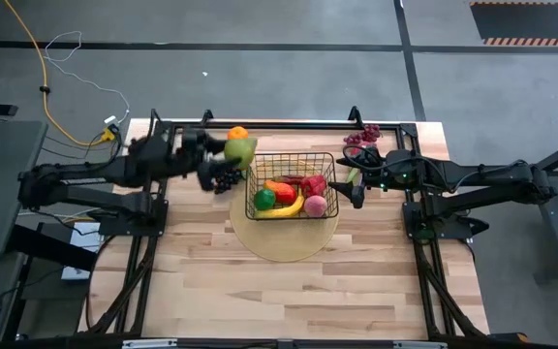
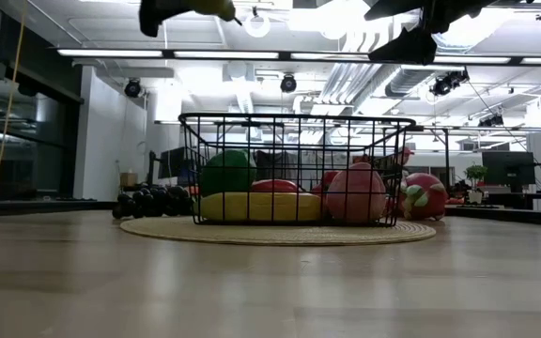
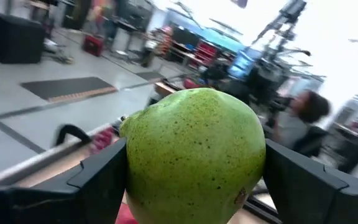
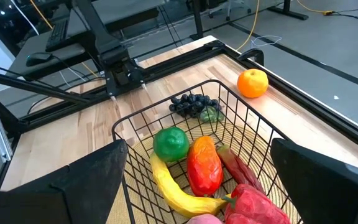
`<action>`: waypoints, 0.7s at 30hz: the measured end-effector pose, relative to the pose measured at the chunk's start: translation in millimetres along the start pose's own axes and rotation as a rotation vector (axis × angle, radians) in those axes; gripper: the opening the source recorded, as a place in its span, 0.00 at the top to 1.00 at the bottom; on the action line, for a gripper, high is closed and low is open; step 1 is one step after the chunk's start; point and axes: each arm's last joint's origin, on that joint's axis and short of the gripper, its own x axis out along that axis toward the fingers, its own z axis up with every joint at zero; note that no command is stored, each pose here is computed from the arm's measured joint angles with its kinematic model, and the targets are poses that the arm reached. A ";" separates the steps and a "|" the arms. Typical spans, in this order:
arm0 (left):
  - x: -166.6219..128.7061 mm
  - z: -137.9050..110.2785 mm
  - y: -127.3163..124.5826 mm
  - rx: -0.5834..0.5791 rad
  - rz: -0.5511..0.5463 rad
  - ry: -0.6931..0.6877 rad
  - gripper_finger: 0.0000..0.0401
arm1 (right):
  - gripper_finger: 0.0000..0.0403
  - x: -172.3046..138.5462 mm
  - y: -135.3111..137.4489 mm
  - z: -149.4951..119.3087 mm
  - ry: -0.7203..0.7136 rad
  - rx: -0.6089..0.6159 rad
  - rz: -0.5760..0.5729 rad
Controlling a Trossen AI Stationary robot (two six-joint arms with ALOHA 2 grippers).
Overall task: Build produce basket
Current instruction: Put the pear into the wire basket
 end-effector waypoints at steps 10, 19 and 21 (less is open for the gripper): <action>-12.8 -22.6 -25.4 0.053 -0.038 0.019 0.22 | 0.04 0.0 -0.1 -0.2 0.002 0.000 0.000; -13.1 -23.0 -25.9 0.094 -0.035 0.019 0.22 | 0.04 0.0 -0.1 -0.3 0.003 -0.001 -0.001; -13.1 -23.0 -25.9 0.103 -0.036 0.019 0.22 | 0.04 0.0 -0.1 -0.3 0.003 -0.001 -0.001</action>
